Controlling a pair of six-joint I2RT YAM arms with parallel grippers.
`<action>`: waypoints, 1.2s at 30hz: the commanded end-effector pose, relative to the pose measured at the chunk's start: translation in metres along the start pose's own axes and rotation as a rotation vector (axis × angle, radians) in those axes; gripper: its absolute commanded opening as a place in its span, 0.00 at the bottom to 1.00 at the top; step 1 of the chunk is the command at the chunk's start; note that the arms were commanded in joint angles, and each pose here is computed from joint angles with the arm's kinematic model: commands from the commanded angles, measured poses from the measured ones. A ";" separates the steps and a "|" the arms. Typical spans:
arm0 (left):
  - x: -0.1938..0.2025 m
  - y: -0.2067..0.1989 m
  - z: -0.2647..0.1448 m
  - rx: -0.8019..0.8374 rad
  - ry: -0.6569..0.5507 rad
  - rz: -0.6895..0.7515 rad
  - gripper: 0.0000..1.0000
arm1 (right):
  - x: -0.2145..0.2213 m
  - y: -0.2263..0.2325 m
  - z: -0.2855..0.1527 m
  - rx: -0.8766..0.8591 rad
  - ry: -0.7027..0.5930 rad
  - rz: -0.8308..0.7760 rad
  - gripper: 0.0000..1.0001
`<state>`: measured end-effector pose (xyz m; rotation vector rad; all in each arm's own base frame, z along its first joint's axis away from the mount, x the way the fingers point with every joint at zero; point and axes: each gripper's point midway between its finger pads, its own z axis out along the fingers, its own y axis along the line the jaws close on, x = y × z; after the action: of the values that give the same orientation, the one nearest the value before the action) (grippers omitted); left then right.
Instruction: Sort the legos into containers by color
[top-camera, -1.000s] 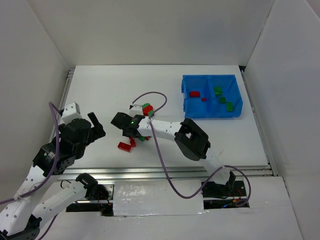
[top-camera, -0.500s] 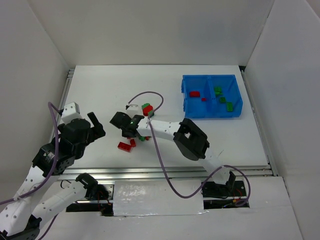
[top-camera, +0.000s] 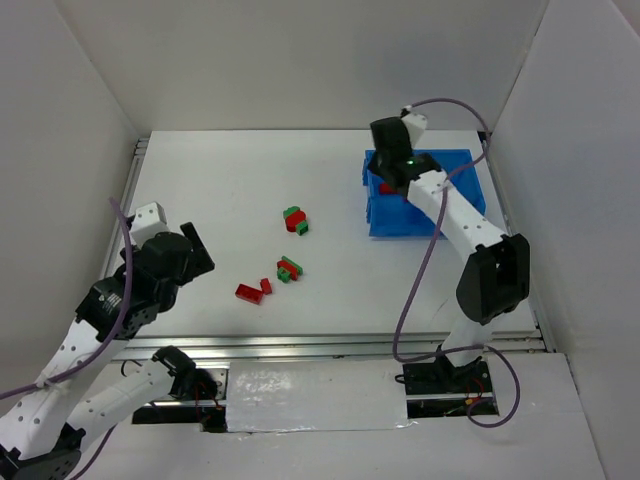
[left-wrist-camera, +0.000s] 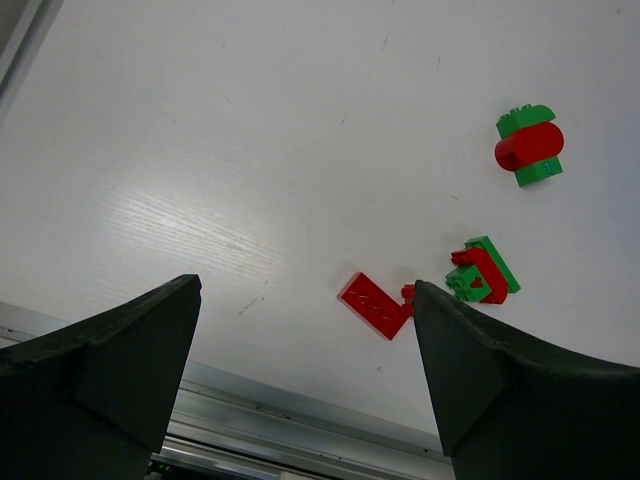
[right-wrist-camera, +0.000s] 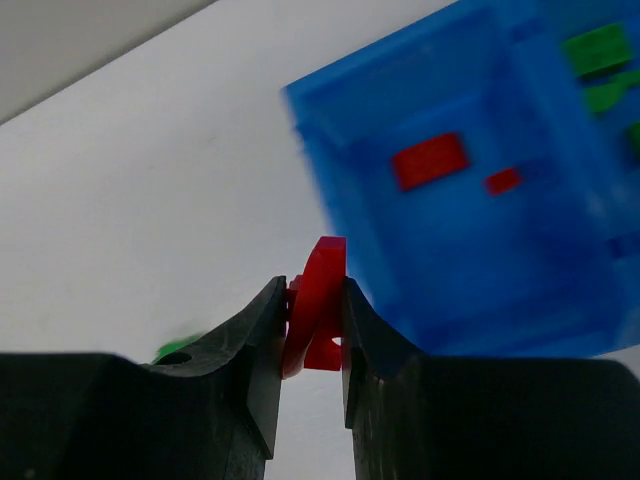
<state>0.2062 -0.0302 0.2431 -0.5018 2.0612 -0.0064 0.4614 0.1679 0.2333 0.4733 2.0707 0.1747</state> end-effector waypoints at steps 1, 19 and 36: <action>-0.006 0.002 0.000 -0.031 -0.015 -0.040 1.00 | -0.005 -0.056 0.024 0.133 0.028 -0.100 0.01; 0.048 -0.049 0.039 -0.038 0.227 -0.191 0.99 | -0.042 -0.069 0.050 0.159 0.065 -0.117 1.00; -0.074 0.034 -0.022 -0.227 -0.220 -0.108 1.00 | 0.263 0.182 -0.130 -0.565 0.288 -0.713 0.85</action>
<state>0.2136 0.0039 0.2929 -0.8391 1.8902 0.1236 0.2490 0.4498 0.1470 -0.8442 2.1698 0.5125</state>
